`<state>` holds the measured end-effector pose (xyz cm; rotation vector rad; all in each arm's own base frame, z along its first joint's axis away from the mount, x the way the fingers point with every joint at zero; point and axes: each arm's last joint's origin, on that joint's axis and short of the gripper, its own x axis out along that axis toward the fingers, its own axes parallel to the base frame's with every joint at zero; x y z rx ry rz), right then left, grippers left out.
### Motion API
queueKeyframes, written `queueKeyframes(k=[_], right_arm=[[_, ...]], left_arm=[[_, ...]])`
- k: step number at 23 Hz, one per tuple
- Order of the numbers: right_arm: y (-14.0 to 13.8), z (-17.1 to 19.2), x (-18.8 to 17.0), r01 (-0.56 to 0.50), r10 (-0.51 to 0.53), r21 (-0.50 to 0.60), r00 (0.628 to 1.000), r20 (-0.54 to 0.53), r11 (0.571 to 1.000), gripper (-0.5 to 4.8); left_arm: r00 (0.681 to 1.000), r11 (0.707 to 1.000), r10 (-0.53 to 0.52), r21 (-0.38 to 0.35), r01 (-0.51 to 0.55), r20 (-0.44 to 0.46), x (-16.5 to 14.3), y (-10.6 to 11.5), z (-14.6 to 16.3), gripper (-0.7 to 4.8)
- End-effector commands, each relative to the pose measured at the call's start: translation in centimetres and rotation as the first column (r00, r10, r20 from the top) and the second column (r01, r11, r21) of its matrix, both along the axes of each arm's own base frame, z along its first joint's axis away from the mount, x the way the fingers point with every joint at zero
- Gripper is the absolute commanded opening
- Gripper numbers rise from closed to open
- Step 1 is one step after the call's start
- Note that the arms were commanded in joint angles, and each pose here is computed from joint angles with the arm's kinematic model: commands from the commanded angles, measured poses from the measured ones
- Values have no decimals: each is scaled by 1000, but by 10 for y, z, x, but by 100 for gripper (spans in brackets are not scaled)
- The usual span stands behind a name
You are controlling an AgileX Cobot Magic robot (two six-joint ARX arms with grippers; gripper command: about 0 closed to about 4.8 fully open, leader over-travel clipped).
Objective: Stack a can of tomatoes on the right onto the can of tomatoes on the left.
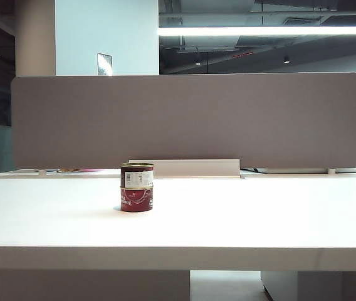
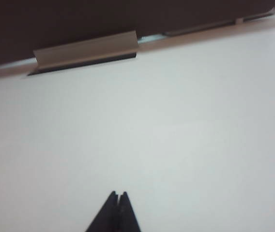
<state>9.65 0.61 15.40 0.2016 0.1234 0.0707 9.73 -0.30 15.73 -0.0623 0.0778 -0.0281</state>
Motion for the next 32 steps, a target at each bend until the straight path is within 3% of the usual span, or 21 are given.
queueKeyframes(k=[1, 5, 10, 23, 32], right_arm=[[0, -3, 0, 5, -5, -4, 1000, -18, 1000, -5], [0, -3, 0, 1, -2, -28, 1000, -16, 1000, -5], [-1, -3, 0, 8, -8, -192, 1000, 2, 981, -5], [-1, 3, 1, 21, -10, -187, 998, 62, 982, -5], [-3, 4, 1, 104, -91, -191, 993, 75, 976, -5]], left_arm=[[1000, 1000, -3, 3, 3, 12, 0, 0, 2, -6], [1000, 1000, -3, 3, 3, 12, 0, 0, 2, -6], [1000, 1000, -3, 3, 3, 12, 0, 0, 2, -6], [1000, 1000, -3, 3, 3, 12, 0, 0, 2, -6], [1000, 1000, -3, 3, 3, 12, 0, 0, 2, -6]])
